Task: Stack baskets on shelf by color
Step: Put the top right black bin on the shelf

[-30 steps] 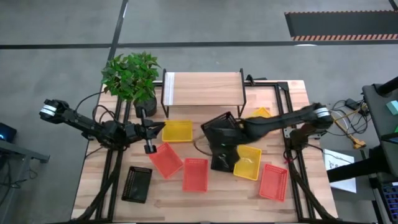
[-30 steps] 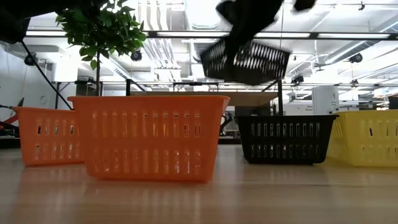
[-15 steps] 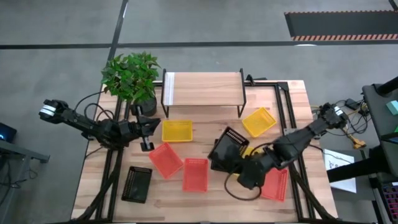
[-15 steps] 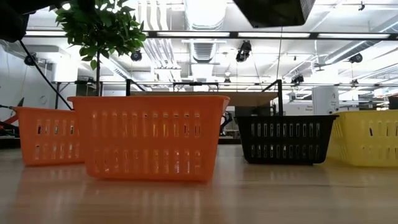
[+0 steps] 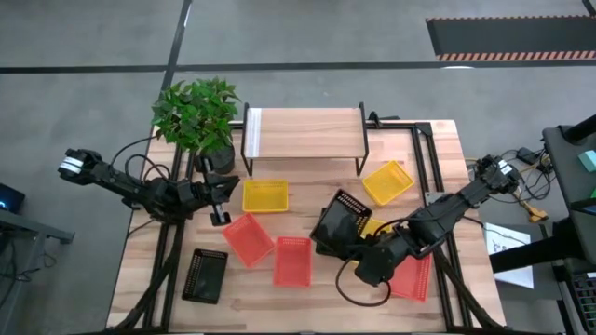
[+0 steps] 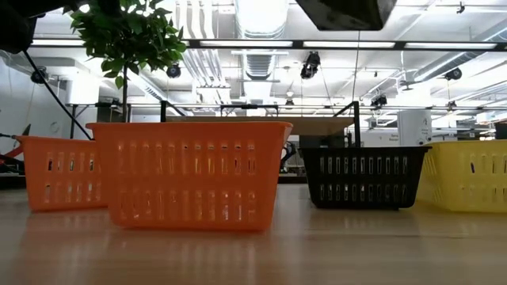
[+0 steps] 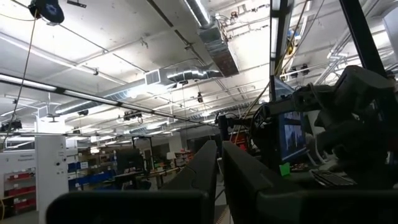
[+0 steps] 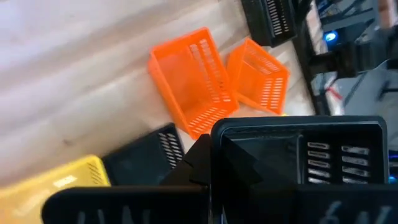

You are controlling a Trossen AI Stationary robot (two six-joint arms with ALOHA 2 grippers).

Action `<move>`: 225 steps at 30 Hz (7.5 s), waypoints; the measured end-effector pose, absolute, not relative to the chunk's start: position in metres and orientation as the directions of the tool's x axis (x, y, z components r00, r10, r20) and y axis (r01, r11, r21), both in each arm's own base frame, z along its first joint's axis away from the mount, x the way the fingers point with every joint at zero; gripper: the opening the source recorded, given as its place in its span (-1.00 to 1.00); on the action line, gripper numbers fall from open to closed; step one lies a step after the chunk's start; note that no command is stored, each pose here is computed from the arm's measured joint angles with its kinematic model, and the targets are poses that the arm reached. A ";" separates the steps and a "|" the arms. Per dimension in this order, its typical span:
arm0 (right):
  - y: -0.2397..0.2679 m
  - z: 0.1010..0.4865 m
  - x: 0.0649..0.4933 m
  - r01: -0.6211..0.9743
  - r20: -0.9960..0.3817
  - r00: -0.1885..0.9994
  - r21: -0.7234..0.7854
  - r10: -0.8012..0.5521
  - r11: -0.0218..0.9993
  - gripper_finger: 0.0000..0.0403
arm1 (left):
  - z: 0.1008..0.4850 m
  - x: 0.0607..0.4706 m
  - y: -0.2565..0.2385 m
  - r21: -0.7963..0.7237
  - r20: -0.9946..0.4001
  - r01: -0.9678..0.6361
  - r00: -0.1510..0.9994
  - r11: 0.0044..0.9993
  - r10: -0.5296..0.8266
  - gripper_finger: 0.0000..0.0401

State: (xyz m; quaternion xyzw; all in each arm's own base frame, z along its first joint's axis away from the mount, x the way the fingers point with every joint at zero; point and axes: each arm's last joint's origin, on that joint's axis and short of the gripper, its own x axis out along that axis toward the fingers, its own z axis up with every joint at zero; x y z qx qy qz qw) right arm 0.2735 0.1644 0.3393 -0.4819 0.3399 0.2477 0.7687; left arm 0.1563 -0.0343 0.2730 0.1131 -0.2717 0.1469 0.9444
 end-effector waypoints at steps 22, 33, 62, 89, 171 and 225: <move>0.007 0.355 0.322 -0.723 -0.751 0.657 -0.603 0.068 0.338 -0.96 | 0.270 0.157 -0.034 0.138 0.535 -0.334 0.817 0.933 0.213 -0.95; -0.023 0.356 0.323 -0.703 -0.729 0.680 -0.617 0.082 0.353 -0.96 | 0.270 0.157 -0.034 0.136 0.536 -0.332 0.817 0.933 0.213 -0.95; -0.030 0.332 0.342 -0.737 -0.779 0.626 -0.605 -0.035 0.303 -0.96 | 0.270 0.157 -0.034 0.136 0.535 -0.332 0.817 0.933 0.213 -0.95; -0.115 0.322 0.356 -0.628 -0.664 0.747 -0.698 0.016 0.345 -0.96 | 0.270 0.156 -0.034 0.138 0.536 -0.334 0.817 0.932 0.213 -0.95; -0.112 0.321 0.335 0.179 -0.793 0.579 -0.102 -0.188 0.979 -0.95 | 0.270 0.157 -0.034 0.140 0.534 -0.334 0.818 0.932 0.213 -0.95; -0.187 0.313 0.371 0.456 -0.476 0.785 0.011 -0.397 0.890 -0.96 | 0.269 0.157 -0.034 0.160 0.532 -0.349 0.819 0.923 0.217 -0.95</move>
